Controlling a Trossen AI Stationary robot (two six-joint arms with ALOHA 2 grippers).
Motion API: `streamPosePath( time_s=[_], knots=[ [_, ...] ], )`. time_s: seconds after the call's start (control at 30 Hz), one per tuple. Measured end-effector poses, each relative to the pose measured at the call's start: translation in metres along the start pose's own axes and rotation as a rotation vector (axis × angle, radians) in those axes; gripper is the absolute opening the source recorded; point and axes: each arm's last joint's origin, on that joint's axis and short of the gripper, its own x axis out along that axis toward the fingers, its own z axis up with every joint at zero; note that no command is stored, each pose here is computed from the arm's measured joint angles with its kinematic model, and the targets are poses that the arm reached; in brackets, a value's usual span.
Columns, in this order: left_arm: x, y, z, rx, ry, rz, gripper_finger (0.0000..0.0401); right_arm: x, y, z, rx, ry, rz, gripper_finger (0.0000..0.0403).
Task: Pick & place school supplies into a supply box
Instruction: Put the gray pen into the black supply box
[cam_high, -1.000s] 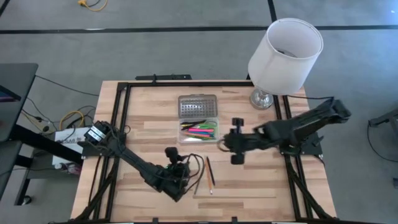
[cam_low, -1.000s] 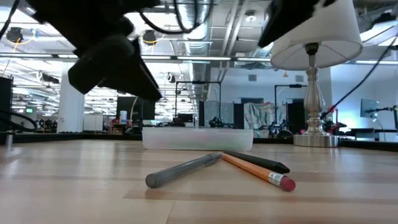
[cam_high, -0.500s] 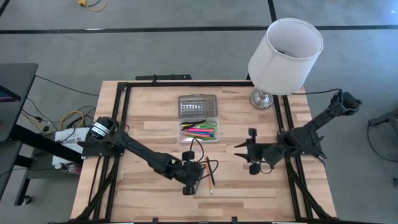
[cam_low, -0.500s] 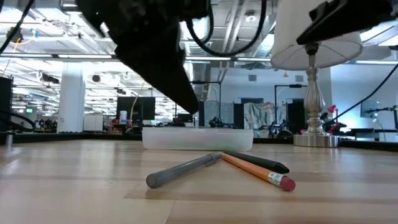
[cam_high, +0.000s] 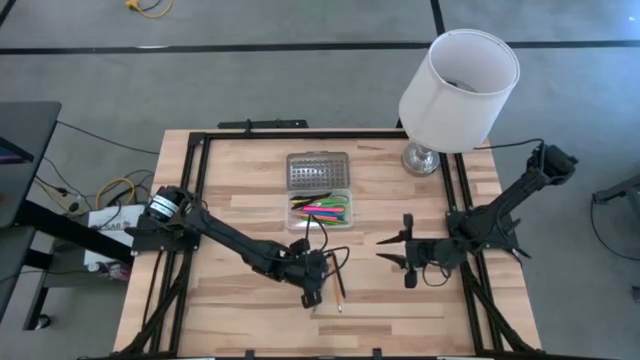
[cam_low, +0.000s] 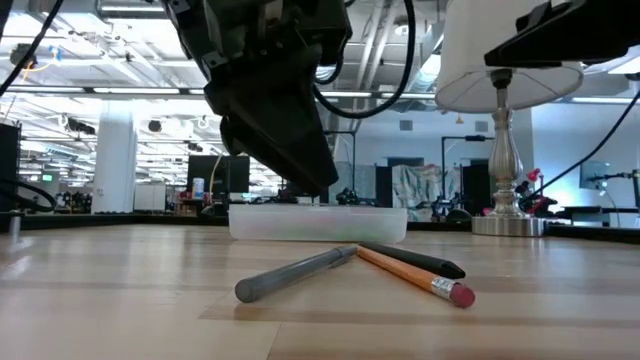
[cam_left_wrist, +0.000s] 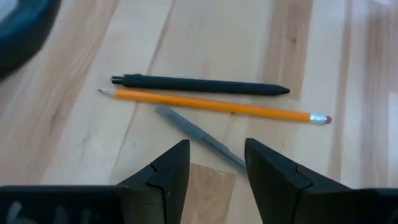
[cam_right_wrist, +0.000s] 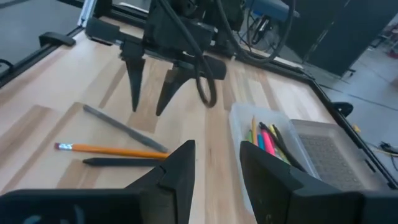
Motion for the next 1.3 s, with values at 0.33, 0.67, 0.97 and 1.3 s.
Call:
streamPosePath(
  time_s=[0.33,0.67,0.97,1.3],
  knots=[
    [-0.007,-0.021,-0.013,0.061,-0.043,-0.002,0.0148,-0.001,0.003,-0.008,0.02,-0.021,0.009,0.0121],
    [-0.009,-0.026,-0.017,0.074,-0.052,0.003,0.0185,-0.001,0.003,-0.011,0.047,-0.033,0.014,0.0121],
    [0.012,-0.019,-0.021,-0.005,0.007,0.01,0.0222,-0.005,0.009,-0.01,0.035,-0.042,0.044,0.0121],
    [0.028,-0.017,-0.025,-0.019,0.028,-0.013,0.0222,-0.007,0.011,-0.011,0.027,-0.039,0.051,0.0121]
  ],
)
